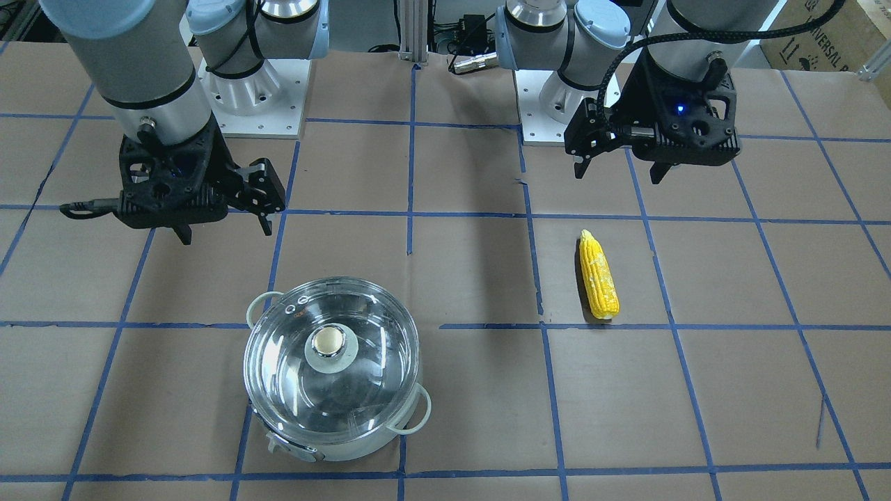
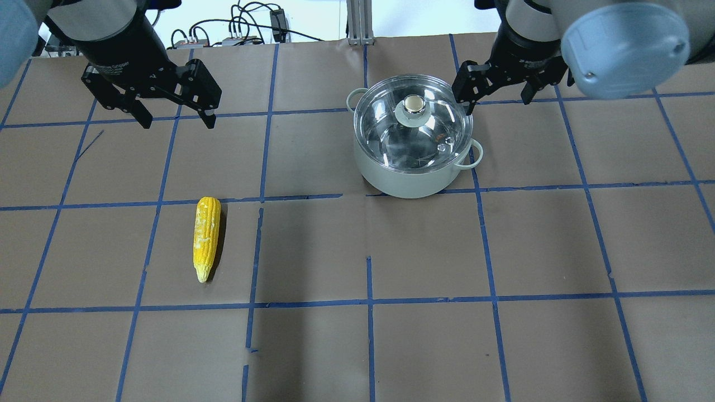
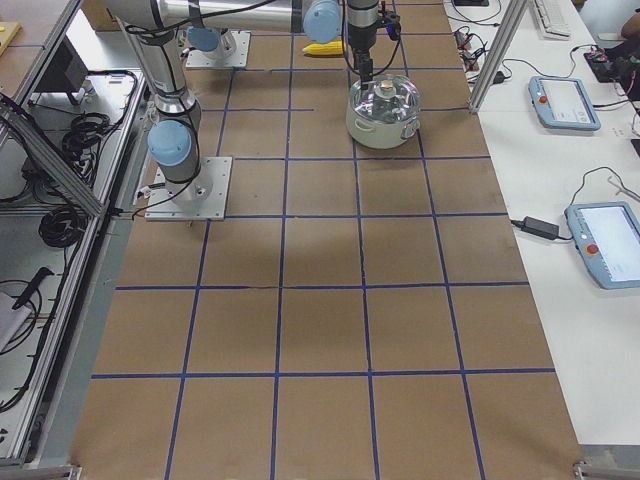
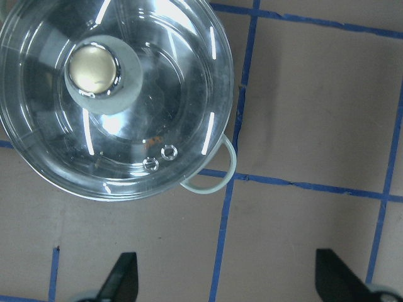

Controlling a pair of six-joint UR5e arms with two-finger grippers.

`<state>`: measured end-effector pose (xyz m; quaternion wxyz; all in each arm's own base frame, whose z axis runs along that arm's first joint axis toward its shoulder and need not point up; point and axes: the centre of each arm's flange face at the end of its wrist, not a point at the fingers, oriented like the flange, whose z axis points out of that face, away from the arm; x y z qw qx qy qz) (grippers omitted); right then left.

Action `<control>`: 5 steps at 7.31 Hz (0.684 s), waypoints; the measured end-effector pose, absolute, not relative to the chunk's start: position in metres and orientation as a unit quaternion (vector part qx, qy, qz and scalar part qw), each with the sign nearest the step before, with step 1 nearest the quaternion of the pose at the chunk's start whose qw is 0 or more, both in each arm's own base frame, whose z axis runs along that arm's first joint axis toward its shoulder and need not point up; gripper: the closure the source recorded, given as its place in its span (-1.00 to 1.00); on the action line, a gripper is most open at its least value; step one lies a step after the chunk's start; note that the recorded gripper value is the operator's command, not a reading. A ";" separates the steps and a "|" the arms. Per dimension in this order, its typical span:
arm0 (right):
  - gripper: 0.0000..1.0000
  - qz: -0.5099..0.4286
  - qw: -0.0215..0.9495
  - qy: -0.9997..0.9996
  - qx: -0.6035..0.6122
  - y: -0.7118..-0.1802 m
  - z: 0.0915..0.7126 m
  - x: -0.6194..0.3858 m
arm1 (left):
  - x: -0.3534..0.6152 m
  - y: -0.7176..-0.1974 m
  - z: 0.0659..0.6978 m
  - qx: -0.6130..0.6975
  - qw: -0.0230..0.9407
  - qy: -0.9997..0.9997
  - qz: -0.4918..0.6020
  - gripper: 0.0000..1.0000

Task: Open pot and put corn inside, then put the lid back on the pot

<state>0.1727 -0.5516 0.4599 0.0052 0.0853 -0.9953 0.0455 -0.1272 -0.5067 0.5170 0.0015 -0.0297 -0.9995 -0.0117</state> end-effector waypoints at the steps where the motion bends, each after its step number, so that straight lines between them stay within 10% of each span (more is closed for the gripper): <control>1: -1.00 0.043 0.005 -0.995 0.092 -0.570 0.452 0.185 | -0.127 -0.507 0.516 -0.031 0.001 -0.999 -0.012 -1.00; 5: -0.99 0.029 0.014 -0.996 0.084 -0.625 0.400 0.238 | -0.127 -0.507 0.515 -0.031 0.002 -0.999 -0.014 -1.00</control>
